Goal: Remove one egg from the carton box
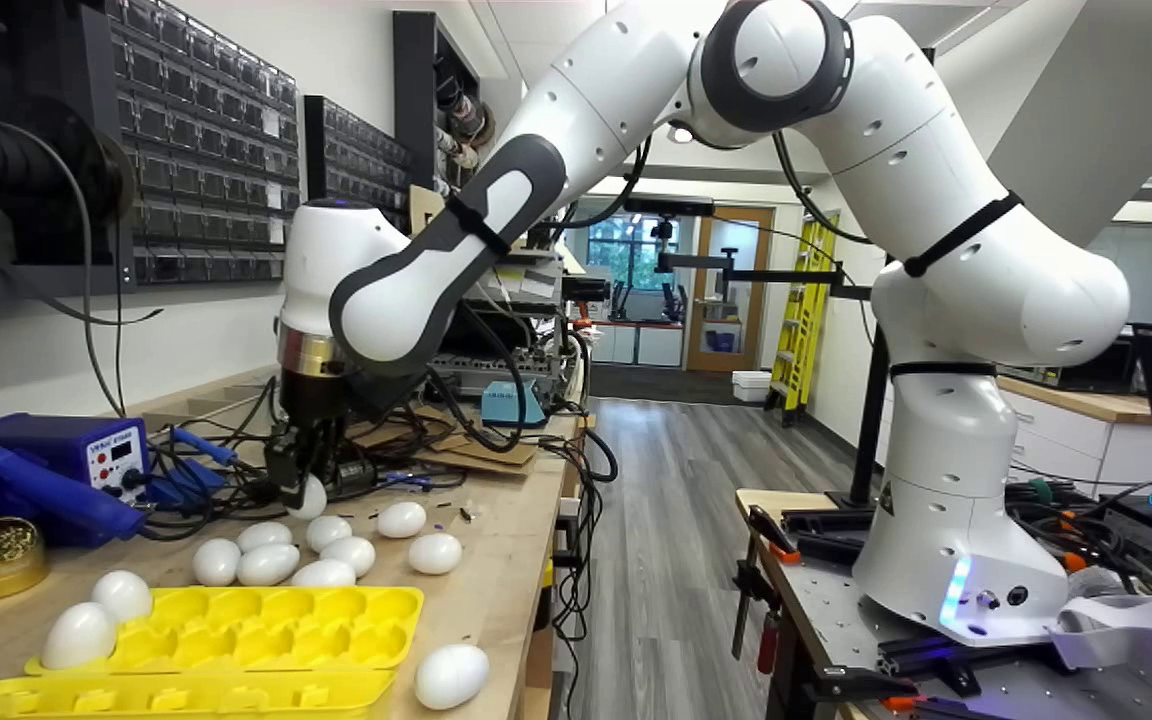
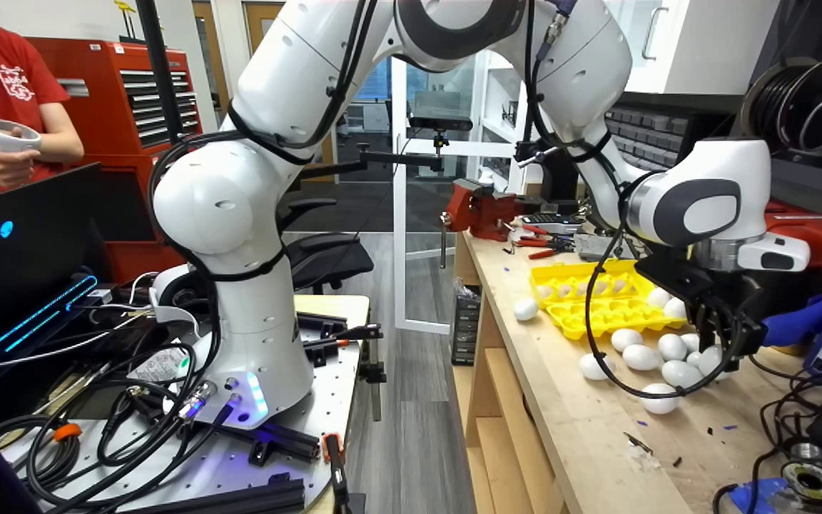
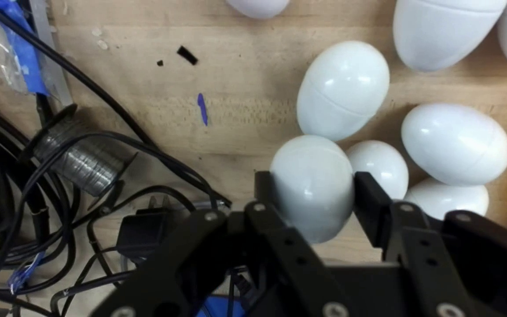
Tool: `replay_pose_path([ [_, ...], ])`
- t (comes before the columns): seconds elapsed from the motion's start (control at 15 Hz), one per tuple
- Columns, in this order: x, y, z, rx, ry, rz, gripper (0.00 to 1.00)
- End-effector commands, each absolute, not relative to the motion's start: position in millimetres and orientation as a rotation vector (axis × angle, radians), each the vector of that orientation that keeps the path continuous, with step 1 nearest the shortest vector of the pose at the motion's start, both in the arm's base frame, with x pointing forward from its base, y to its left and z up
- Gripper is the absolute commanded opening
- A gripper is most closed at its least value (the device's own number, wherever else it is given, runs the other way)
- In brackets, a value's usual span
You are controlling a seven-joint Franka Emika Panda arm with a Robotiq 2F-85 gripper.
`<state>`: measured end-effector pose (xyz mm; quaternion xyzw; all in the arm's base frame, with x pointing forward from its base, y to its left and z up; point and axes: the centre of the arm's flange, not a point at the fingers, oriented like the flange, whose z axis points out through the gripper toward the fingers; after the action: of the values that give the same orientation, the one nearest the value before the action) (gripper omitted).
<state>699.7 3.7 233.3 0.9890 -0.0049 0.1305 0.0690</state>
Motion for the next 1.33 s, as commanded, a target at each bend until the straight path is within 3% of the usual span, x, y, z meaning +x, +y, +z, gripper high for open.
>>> replay_pose_path([
  [0.0, 695, 4, 228, 2.962, -0.042, 0.422, 0.23],
  [0.27, 694, 5, 226, 2.964, -0.043, 0.43, 0.23],
  [0.33, 694, 5, 226, 2.963, -0.042, 0.429, 0.66],
  [0.67, 694, 6, 224, 2.967, -0.045, 0.424, 0.98],
  [1.27, 701, 7, 226, 2.979, -0.019, 0.428, 1.0],
])
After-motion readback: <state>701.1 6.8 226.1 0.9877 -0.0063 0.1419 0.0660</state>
